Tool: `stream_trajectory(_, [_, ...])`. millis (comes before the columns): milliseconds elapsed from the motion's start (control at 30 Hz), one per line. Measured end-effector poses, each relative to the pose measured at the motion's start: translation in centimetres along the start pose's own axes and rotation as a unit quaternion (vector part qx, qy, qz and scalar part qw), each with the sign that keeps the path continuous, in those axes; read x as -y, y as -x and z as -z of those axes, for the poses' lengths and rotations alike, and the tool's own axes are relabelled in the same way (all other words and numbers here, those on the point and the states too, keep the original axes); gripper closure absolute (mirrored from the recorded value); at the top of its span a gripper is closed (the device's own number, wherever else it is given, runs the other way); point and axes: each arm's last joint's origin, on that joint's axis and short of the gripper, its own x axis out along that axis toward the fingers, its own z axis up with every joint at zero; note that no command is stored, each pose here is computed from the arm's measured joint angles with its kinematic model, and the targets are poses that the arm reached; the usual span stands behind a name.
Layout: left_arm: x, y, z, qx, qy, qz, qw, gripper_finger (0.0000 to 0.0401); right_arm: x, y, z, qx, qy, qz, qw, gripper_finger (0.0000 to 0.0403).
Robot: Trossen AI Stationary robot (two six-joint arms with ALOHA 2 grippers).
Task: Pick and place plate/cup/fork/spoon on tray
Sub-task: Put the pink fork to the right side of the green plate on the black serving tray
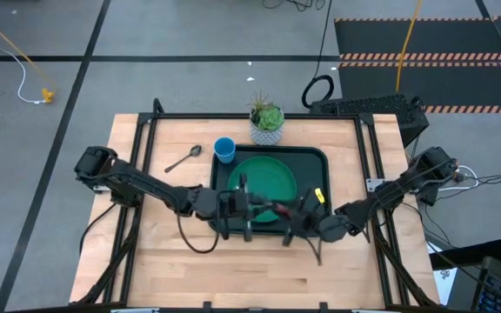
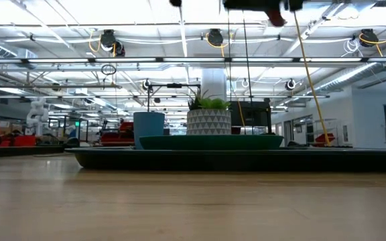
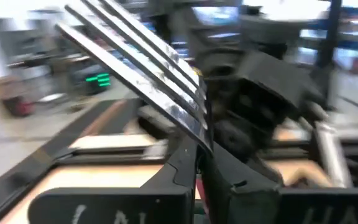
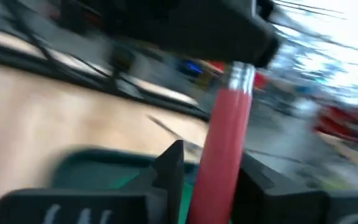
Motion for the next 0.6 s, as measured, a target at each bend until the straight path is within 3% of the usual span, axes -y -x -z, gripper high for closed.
stream_trajectory(133, [0.6, 0.2, -0.1, 0.004, -0.031, 0.083, 0.996, 0.0394, 0.5, 0.4, -1.0, 0.039, -0.079, -0.125, 0.988, 0.0278])
stream_trajectory(300, [1.3, 0.5, -0.1, 0.012, -0.079, 0.127, 0.989, 0.0393, 1.3, 0.6, -1.5, 0.038, -0.158, -0.236, 0.958, 0.0254])
stream_trajectory(600, [2.4, 0.9, 0.1, 0.045, -0.187, 0.245, 0.950, 0.0396, 2.3, 0.8, -2.2, 0.016, -0.279, -0.387, 0.879, 0.0254])
